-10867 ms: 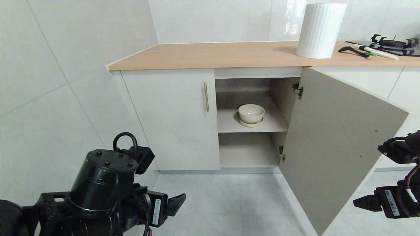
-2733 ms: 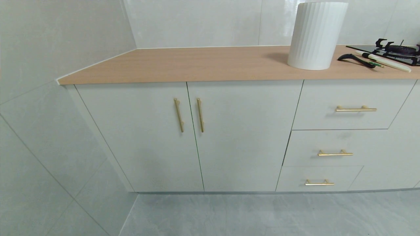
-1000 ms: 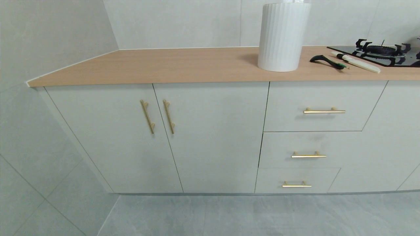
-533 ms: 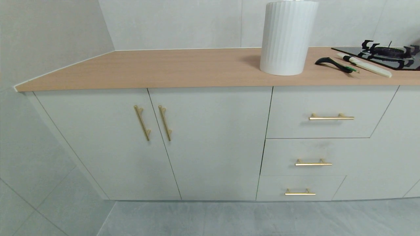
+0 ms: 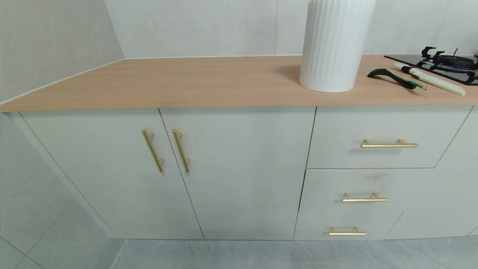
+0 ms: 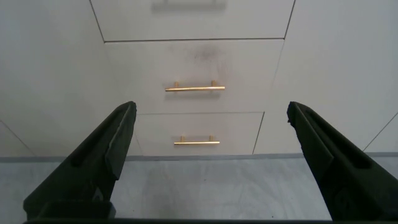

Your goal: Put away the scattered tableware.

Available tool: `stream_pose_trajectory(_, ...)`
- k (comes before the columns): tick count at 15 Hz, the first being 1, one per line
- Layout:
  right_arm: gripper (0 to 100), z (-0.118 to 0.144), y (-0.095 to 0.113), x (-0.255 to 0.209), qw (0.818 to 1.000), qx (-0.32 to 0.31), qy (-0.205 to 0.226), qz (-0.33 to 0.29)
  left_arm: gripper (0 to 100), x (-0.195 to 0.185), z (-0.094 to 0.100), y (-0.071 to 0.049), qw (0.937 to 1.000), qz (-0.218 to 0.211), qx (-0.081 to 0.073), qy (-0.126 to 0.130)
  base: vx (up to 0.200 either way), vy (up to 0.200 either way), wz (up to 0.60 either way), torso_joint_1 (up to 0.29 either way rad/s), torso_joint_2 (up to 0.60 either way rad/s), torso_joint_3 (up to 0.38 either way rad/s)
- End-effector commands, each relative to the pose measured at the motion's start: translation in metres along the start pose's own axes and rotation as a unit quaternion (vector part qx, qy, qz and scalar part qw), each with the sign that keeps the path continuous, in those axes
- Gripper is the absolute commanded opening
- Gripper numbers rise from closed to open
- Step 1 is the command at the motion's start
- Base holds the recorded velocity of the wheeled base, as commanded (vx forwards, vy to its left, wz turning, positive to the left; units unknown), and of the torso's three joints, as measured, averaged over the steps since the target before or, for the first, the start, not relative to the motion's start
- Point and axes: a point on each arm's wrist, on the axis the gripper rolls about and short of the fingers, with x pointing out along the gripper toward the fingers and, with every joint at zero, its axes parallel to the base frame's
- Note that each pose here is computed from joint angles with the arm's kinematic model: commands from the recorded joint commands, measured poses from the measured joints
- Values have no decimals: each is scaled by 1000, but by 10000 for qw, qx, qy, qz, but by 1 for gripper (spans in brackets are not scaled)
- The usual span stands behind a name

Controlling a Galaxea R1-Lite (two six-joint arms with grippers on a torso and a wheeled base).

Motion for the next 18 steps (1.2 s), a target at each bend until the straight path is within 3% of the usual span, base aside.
stream_pose_trajectory(1, 100, 0, 0, 0, 10000, 1, 6, 1, 100, 0, 0, 0, 10000, 1, 0, 1, 0, 0, 0, 0, 0, 0)
stream_pose_trajectory(9, 100, 0, 0, 0, 10000, -22, -10, 40, 100, 0, 0, 0, 10000, 1, 0, 9, 0, 0, 0, 0, 0, 0)
stream_pose_trajectory(11, 100, 3, 0, 3, 9998, -27, 166, 56, 100, 0, 0, 0, 10000, 1, 0, 1, 0, 0, 0, 0, 0, 0)
stream_pose_trajectory(13, 100, 54, 1, 1, 9987, 203, -209, 419, 100, 0, 0, 0, 10000, 1, 0, 9, 0, 0, 0, 0, 0, 0)
stream_pose_trajectory(14, 100, 78, 2, 11, 9969, 277, -21, 730, 100, 0, 0, 0, 10000, 1, -1, -14, 0, 0, 0, 0, 0, 0)
stream_pose_trajectory(16, 100, 107, 7, 56, 9905, 216, 897, 1015, 100, 0, 0, 0, 10000, 1, 0, 9, 0, 0, 0, 0, 0, 0)
stream_pose_trajectory(18, 100, 117, 12, 115, 9765, 205, 1887, 1021, 100, 0, 0, 0, 10000, 1, 0, 1, 0, 0, 0, 0, 0, 0)
